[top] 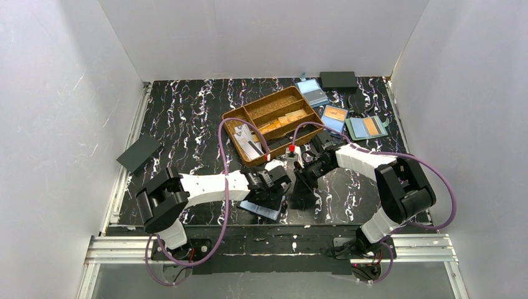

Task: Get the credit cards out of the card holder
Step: Remove the credit card from the card holder.

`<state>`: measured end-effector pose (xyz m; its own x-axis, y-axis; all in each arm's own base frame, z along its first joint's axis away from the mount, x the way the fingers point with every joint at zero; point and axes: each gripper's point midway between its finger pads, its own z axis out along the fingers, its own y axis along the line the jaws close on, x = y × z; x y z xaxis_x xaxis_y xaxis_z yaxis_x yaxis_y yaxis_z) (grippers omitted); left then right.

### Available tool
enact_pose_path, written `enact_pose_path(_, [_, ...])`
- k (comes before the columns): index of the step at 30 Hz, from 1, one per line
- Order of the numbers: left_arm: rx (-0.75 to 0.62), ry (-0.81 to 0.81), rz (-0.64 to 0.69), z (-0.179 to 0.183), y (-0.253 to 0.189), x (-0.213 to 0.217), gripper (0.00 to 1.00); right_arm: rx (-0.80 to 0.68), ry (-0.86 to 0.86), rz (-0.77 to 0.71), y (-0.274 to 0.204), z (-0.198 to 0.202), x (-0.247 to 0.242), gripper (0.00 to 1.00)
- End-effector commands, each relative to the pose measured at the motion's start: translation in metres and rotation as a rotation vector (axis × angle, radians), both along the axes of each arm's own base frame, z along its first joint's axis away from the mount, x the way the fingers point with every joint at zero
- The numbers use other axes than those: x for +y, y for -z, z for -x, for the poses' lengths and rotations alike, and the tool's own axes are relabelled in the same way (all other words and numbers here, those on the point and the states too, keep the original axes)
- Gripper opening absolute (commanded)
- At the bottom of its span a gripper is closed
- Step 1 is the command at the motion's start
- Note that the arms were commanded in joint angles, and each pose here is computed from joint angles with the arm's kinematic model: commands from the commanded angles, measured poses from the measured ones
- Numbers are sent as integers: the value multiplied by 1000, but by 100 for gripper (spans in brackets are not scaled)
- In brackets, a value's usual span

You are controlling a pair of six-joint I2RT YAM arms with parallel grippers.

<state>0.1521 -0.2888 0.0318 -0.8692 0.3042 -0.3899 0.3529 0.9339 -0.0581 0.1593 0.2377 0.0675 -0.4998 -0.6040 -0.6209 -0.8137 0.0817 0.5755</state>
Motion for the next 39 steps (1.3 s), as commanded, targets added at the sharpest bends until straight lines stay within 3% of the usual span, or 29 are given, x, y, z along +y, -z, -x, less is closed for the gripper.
enact_pose_path(1, [-3,23,33,-2,-8,-12,58,-31,-15,-39,-16,-5,7,42])
enact_pose_path(23, [2,7,-33,-2,10,0,54,-30,-16,-42,-17,-5,7,42])
enact_pose_path(29, [-8,-1,-34,-3,9,1,24,-30,-17,-42,-17,-5,7,42])
enact_pose_path(33, [-11,-6,0,-3,5,-1,14,-31,-17,-42,-17,-5,7,42])
enact_pose_path(39, [24,-74,131,-3,6,0,8,-31,-18,-47,-18,-4,7,42])
